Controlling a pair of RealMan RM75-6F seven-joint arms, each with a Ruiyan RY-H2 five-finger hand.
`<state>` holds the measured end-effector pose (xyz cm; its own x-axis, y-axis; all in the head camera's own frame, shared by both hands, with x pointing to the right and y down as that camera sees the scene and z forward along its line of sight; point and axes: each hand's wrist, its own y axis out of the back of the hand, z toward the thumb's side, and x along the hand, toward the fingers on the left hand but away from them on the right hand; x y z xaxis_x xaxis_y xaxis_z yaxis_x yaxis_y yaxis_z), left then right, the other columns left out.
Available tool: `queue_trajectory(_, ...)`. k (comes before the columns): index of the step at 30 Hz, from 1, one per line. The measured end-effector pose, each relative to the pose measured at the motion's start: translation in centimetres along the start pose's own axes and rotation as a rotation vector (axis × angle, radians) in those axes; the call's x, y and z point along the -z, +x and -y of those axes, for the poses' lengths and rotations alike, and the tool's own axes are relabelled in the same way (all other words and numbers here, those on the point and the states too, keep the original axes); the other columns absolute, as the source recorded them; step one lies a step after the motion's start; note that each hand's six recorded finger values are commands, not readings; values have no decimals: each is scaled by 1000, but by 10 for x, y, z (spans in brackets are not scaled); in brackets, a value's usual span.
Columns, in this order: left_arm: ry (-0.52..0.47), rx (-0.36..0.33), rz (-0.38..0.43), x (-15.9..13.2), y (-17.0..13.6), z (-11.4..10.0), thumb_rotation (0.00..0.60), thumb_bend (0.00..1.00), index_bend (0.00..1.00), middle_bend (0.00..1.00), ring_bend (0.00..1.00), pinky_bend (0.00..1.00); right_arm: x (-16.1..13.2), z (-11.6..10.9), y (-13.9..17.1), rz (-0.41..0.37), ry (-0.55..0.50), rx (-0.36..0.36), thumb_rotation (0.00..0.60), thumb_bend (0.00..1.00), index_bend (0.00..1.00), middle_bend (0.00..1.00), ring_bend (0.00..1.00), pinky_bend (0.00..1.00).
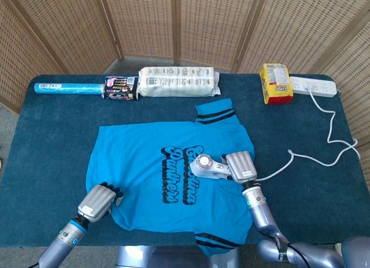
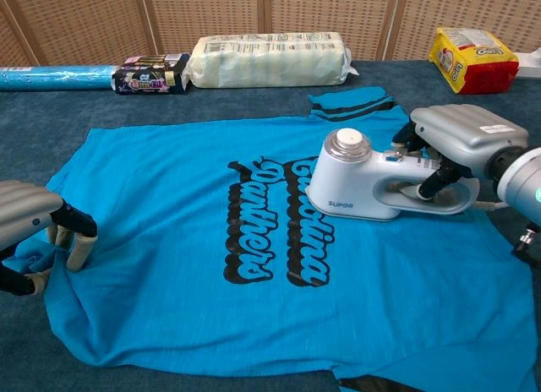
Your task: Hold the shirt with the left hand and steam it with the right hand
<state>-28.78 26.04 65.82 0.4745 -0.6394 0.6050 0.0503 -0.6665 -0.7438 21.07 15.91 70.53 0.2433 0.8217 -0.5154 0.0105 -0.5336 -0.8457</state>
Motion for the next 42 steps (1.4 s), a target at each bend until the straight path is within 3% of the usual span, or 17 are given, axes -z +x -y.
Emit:
queue_trajectory(19, -8, 0, -9, 2, -1, 1, 600, 427, 643, 606, 515, 434, -19, 0, -7, -49, 22, 2, 600, 308, 718, 761, 841, 827)
queue_trajectory(42, -22, -3, -6, 0, 0, 4, 600, 427, 643, 606, 515, 434, -54, -15, -20, -144, 153, -1, 600, 307, 718, 758, 838, 826)
